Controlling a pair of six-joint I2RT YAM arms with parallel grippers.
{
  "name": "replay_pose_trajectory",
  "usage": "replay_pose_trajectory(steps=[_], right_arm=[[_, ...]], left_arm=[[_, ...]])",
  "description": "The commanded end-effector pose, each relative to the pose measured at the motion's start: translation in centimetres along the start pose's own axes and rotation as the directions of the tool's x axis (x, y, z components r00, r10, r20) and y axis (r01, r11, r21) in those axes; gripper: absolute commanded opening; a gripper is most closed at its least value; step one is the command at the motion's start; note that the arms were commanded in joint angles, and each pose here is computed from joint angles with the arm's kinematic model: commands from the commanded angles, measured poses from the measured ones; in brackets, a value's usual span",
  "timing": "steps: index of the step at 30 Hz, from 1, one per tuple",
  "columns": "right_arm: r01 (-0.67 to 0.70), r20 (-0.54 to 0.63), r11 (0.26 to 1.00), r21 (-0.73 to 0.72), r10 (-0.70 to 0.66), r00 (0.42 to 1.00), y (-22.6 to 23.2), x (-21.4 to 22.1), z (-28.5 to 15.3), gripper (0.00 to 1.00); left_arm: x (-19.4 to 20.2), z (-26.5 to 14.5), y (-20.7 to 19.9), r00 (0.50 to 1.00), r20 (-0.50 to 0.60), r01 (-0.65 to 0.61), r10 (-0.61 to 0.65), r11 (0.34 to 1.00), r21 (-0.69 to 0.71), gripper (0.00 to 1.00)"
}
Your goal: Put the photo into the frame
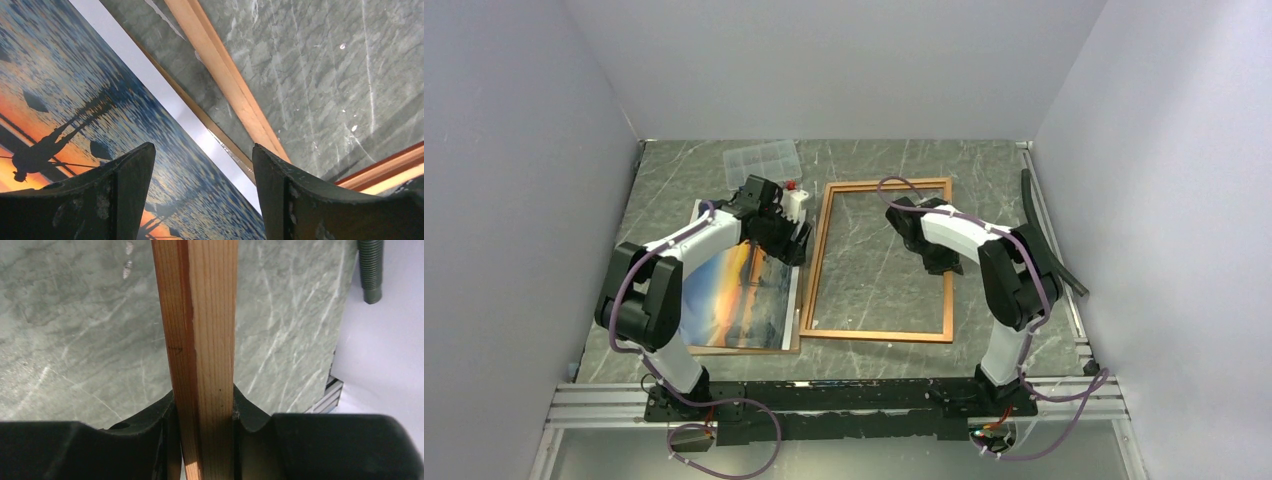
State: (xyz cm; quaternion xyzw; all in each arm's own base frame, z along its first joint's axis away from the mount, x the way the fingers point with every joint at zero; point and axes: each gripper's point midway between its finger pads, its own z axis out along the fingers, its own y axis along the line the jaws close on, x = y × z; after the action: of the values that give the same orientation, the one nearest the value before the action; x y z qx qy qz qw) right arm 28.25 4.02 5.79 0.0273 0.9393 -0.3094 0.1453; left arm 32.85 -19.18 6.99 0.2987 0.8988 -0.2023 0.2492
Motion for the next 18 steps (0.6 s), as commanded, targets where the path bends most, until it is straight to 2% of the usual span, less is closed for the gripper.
replay_pose_trajectory(steps=[1, 6, 10, 18], right_arm=[[-0.067, 0.036, 0.998, 0.022, 0.066, 0.997, 0.7, -0.8, 1.2, 0.31], [-0.069, 0.038, 0.997, 0.042, 0.067, 0.997, 0.9, -1.1, 2.2, 0.33], [-0.043, 0.020, 0.997, 0.063, 0.042, 0.999, 0.8, -0.6, 3.2, 0.41], [-0.021, 0.003, 0.998, 0.061, 0.021, 1.000, 1.3, 0.5, 4.2, 0.46]], left_arm=[[-2.3, -3.3, 0.0, 0.997, 0.054, 0.045, -0.046, 0.999, 0.020, 0.77], [-2.1, -6.1, 2.7, 0.989, 0.066, 0.129, -0.130, 0.991, 0.017, 0.79], [-1.9, -9.0, 4.9, 0.981, 0.099, 0.165, -0.164, 0.986, -0.004, 0.81], [-0.8, -12.3, 7.5, 0.963, 0.144, 0.232, -0.226, 0.972, -0.027, 0.82]])
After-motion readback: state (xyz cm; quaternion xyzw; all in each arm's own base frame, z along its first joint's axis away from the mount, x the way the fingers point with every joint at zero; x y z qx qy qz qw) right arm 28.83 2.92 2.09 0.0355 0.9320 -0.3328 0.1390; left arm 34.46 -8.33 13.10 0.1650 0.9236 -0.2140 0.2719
